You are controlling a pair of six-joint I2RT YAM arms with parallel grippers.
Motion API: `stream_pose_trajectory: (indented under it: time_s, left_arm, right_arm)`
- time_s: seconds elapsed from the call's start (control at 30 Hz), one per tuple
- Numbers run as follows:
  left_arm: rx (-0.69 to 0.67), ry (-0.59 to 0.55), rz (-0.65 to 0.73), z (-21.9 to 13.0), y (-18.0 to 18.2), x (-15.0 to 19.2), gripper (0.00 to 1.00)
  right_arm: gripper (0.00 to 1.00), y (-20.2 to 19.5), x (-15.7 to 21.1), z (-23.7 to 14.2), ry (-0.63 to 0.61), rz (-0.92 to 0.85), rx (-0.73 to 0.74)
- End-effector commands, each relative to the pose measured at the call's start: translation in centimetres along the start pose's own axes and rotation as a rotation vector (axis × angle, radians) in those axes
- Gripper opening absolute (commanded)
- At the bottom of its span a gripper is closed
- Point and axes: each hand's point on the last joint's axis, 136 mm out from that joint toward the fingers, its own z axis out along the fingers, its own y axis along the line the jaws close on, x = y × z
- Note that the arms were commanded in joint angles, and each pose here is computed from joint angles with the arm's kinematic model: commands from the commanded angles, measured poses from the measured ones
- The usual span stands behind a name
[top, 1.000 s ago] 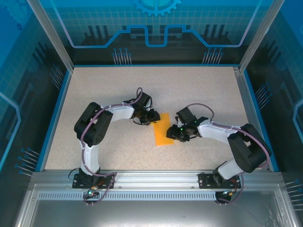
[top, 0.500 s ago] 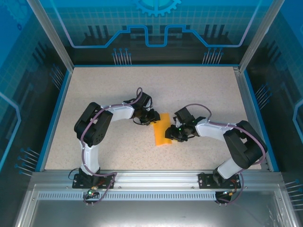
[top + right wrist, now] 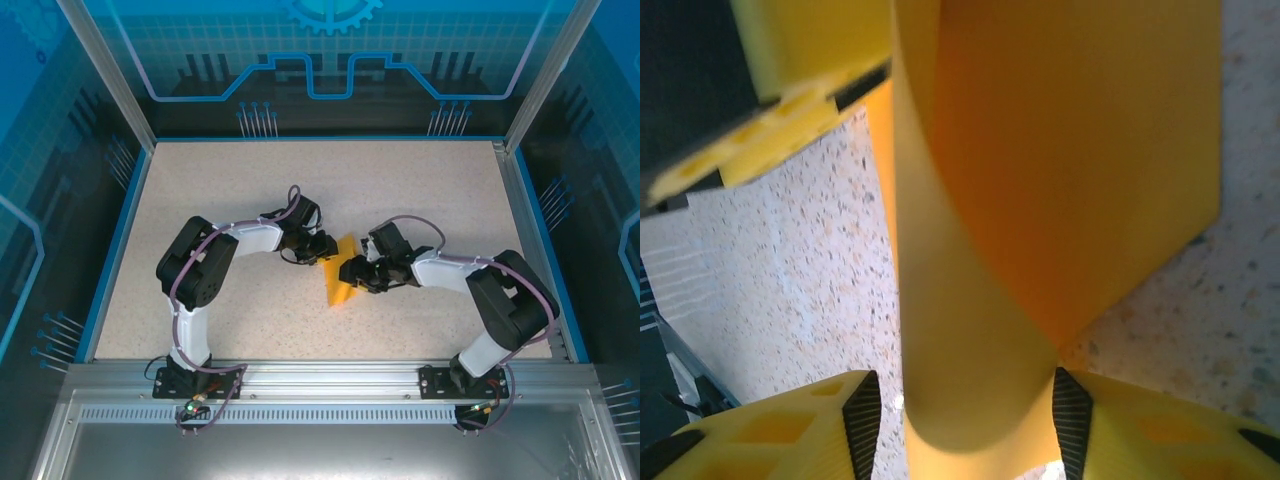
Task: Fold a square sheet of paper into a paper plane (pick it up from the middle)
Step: Third fold the triangle at the center of the table.
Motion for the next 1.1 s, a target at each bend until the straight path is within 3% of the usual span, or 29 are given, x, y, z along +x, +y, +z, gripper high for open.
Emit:
stream_pose_trajectory:
  time_s: [0.0,0.33,0.5,0.73,0.9,1.07]
  left_arm:
    - [-0.060,0.050,-0.035,0.1,2.2,1.6,0.32]
    - [-0.064,0.053,-0.034,0.2,2.3,1.7,0.32]
    - [-0.063,0.055,-0.034,0.1,2.3,1.7,0.32]
    - [-0.025,0.043,-0.002,-0.6,1.0,1.5,0.32]
    - [0.031,0.017,0.055,-2.2,-1.0,1.1,0.35]
    - [0.034,-0.054,0.106,-4.9,-1.8,1.0,0.41]
  right_arm:
    - [0.54,1.2,-1.9,-0.3,-0.028,-0.023,-0.043]
    - [0.58,1.2,-3.8,-0.1,-0.011,-0.072,-0.020]
    - [0.54,0.7,-3.6,0.0,0.016,-0.061,-0.023]
    - [0.33,-0.5,-3.5,0.6,0.032,-0.031,-0.001]
    - [0.12,-0.6,-3.5,0.9,0.037,-0.017,-0.012]
    - [0.06,-0.5,-3.6,0.9,0.002,0.062,-0.034]
